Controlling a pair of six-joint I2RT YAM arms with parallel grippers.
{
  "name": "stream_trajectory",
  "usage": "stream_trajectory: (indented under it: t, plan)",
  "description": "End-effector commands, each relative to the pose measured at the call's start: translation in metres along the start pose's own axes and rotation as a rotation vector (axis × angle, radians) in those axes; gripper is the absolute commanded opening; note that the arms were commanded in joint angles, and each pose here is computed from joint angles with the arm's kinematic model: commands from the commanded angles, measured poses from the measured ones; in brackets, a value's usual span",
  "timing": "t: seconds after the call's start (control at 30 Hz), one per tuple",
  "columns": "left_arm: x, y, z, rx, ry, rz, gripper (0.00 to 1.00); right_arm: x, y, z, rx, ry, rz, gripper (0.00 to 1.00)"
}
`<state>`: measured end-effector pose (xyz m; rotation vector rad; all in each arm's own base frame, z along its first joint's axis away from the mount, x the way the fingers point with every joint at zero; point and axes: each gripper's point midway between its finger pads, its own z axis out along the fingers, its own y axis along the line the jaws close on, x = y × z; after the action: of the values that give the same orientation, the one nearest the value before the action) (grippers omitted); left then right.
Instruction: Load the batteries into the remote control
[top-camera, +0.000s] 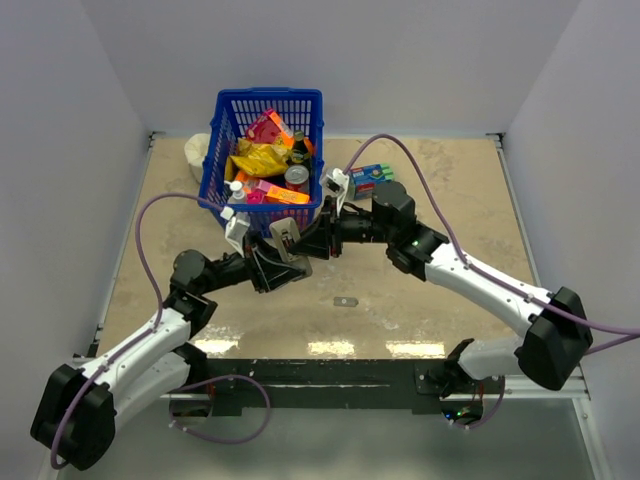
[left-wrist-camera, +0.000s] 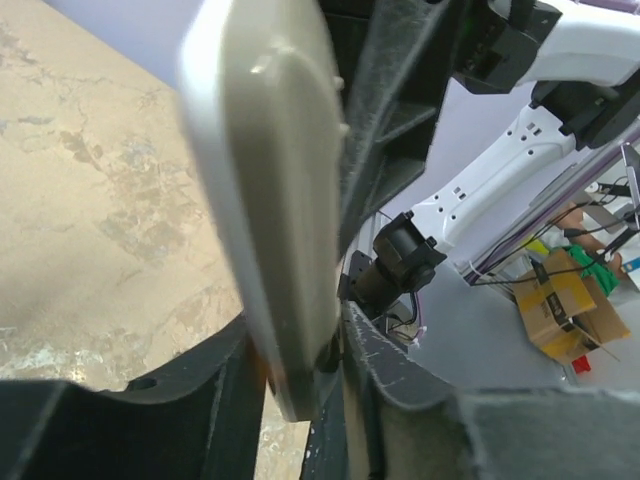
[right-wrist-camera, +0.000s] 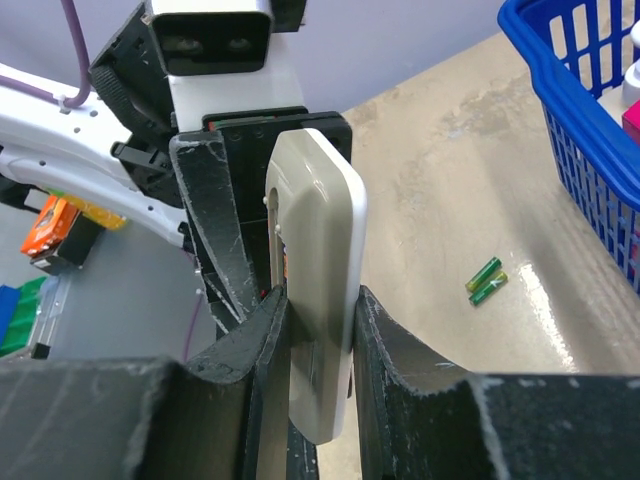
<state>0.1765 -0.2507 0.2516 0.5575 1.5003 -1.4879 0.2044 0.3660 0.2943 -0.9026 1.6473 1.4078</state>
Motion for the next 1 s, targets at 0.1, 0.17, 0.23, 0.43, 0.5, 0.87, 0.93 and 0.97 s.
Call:
stream_trajectory:
  t: [0.1, 0.17, 0.23, 0.43, 0.5, 0.87, 0.93, 0.97]
  plan:
    - [-0.001, -0.009, -0.005, 0.055, -0.04, 0.067, 0.13, -0.031, 0.015, 0.002, -0.063, -0.071, -0.064, 0.0]
    - [-0.001, -0.009, -0.006, 0.046, -0.046, 0.072, 0.02, -0.032, 0.016, 0.001, -0.061, -0.074, -0.071, 0.03]
    - [-0.002, -0.005, -0.008, 0.017, -0.058, 0.079, 0.0, -0.032, 0.013, 0.0, -0.044, -0.072, -0.074, 0.25]
    - [0.005, 0.04, -0.015, -0.242, -0.021, 0.048, 0.0, -0.038, 0.0, -0.017, 0.086, -0.057, -0.096, 0.62]
    - [0.007, 0.059, -0.021, -0.357, -0.01, 0.041, 0.0, -0.035, -0.006, -0.025, 0.147, -0.036, -0.105, 0.79]
    - [0.024, 0.083, -0.051, -0.555, -0.073, -0.07, 0.0, 0.086, -0.098, -0.101, 0.698, 0.508, -0.005, 0.89]
    - [0.028, 0.083, -0.052, -0.55, -0.082, -0.088, 0.0, 0.112, -0.107, -0.115, 0.768, 0.608, 0.042, 0.85]
    - [0.028, 0.082, -0.052, -0.547, -0.082, -0.091, 0.0, 0.124, -0.112, -0.116, 0.785, 0.645, 0.068, 0.83]
